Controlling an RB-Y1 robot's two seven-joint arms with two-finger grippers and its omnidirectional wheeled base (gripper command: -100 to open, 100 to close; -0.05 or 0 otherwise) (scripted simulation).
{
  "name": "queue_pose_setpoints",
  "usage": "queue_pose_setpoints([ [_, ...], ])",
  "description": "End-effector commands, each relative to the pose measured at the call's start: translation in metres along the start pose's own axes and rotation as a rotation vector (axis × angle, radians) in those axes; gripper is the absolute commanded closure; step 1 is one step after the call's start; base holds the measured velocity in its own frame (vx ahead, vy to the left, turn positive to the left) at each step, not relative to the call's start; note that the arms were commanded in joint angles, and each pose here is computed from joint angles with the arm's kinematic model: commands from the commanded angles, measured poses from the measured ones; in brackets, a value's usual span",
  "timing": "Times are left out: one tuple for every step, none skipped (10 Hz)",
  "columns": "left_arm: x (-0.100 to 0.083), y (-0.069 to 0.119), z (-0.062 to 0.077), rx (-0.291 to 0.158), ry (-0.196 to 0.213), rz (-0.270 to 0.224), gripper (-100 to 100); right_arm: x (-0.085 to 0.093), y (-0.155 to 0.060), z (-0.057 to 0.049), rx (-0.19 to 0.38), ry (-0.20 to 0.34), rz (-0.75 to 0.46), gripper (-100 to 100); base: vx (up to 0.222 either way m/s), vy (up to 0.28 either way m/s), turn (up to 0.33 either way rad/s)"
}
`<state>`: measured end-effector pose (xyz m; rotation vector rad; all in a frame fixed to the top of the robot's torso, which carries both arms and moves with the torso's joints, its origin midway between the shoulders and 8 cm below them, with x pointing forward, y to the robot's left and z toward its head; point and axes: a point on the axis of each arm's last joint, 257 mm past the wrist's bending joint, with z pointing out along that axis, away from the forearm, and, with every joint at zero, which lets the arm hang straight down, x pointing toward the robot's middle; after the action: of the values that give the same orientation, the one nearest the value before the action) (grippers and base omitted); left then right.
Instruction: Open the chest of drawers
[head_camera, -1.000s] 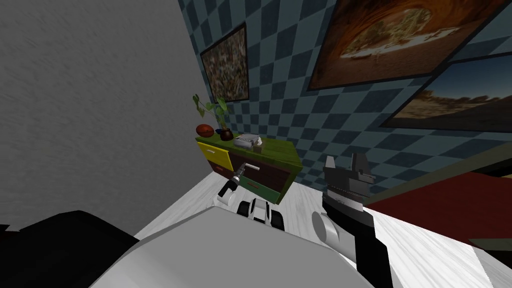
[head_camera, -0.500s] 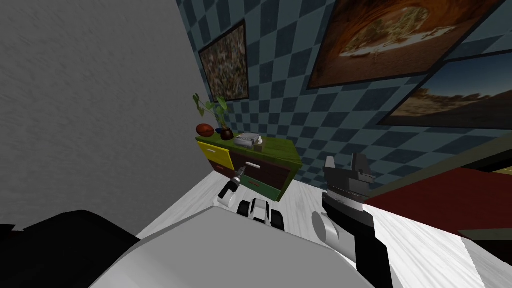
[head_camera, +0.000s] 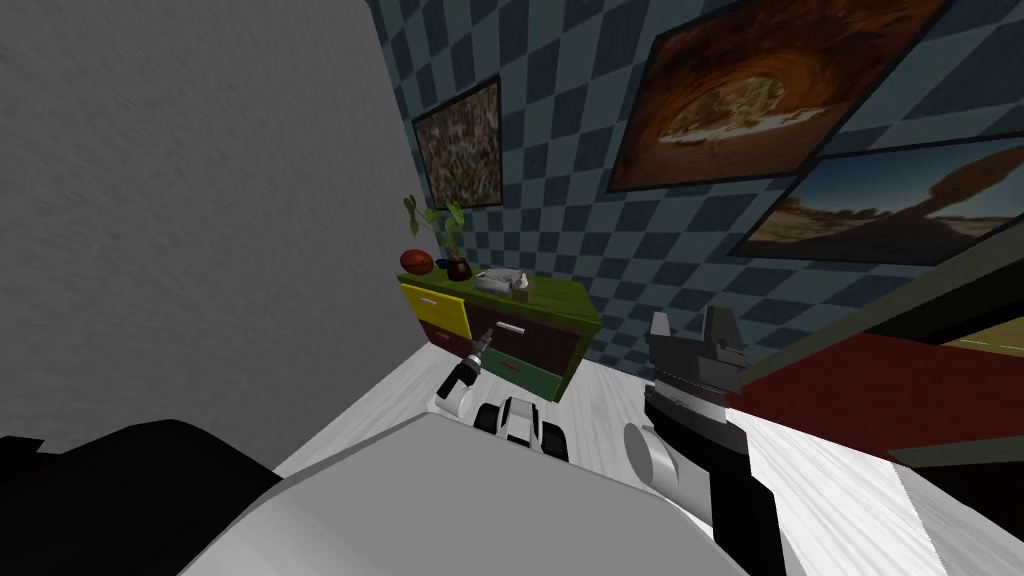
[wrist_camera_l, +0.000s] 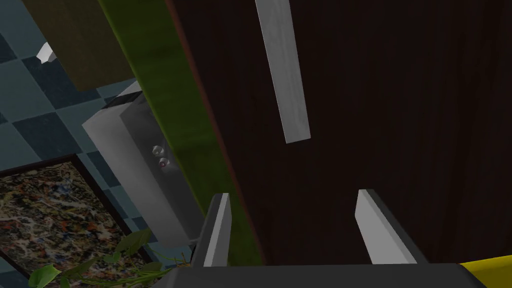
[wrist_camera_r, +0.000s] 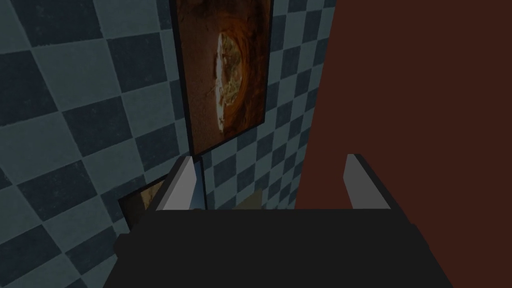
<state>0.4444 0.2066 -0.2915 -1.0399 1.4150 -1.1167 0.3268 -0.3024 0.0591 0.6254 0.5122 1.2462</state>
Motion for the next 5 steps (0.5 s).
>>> queue_pose_setpoints([
  [-0.0004,0.0021,0.0025,-0.022,0.008,0.0,-100,0.0,0.0,0.0,0.0,0.0,0.0,0,0.184,-0.031,-0.015],
  [-0.0006,0.0034,0.0035,-0.033,0.011,0.0,-100,0.0,0.0,0.0,0.0,0.0,0.0,0,0.18,-0.034,-0.015],
  [-0.0005,0.0019,0.0027,-0.025,0.008,0.0,-100,0.0,0.0,0.0,0.0,0.0,0.0,0,0.083,-0.014,-0.001],
  [-0.0004,0.0022,0.0029,-0.027,0.009,0.0,-100,0.0,0.0,0.0001,0.0,0.0,0.0,0,0.021,-0.003,0.001],
  [-0.0004,0.0021,0.003,-0.027,0.009,0.0,100,0.0001,0.0,0.0001,0.0,0.0,0.0,0,0.01,-0.001,0.0],
])
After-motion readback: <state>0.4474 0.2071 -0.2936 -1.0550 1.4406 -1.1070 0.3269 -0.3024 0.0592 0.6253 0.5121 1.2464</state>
